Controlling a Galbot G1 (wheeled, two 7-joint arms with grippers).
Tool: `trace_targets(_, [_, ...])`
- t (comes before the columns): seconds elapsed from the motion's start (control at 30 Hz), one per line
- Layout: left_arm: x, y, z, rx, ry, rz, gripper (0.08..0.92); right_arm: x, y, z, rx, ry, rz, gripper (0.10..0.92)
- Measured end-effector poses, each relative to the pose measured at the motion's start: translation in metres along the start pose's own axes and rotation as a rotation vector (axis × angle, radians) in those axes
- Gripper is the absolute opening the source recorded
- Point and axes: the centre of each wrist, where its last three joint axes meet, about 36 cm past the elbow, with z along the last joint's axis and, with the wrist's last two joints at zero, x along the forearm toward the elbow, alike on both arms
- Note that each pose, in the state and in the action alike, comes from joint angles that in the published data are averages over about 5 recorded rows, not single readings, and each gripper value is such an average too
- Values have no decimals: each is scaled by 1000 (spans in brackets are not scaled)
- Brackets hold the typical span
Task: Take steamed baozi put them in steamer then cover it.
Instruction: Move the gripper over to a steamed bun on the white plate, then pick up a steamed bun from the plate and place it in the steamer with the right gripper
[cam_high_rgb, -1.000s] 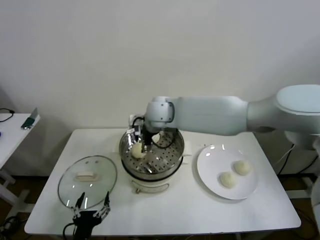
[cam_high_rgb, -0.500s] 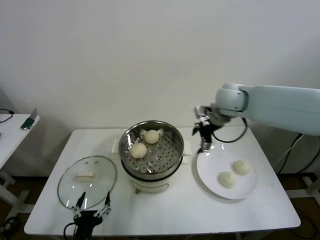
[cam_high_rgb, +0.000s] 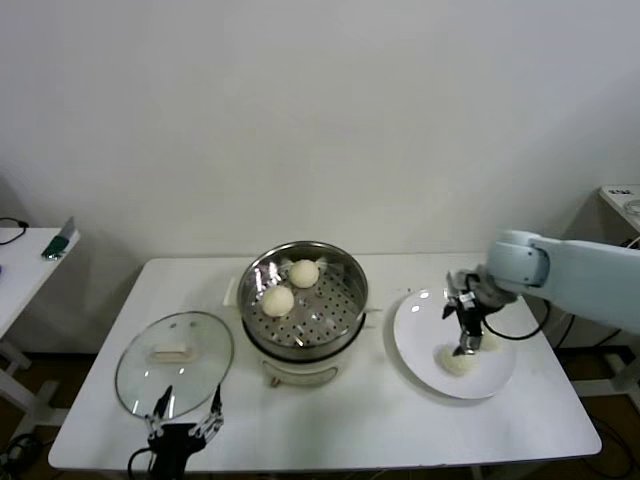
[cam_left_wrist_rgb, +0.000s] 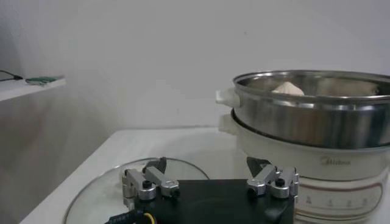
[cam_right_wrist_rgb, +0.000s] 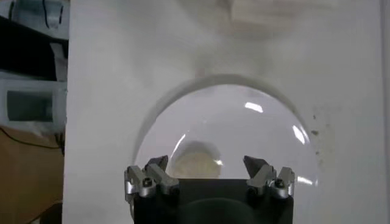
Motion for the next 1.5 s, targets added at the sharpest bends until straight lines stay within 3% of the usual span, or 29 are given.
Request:
trace_targets(0.57, [-1, -1, 6, -5, 11, 0, 823, -63, 1, 17, -79, 36, -4, 818])
trace_targets(0.9, [-2, -1, 7, -6, 12, 0, 823, -71, -1, 21, -107, 40, -10, 639])
trace_targets(1.0, [-3, -1, 6, -6, 11, 0, 823, -67, -3, 21, -102, 36, -9, 621])
trace_targets(1.23, [-4, -1, 6, -7, 7, 2, 823, -18, -30, 3, 18, 1, 27, 625])
trace_targets(1.5, [-3, -1, 4, -14, 4, 3, 823, 105, -76, -68, 371, -86, 143, 629])
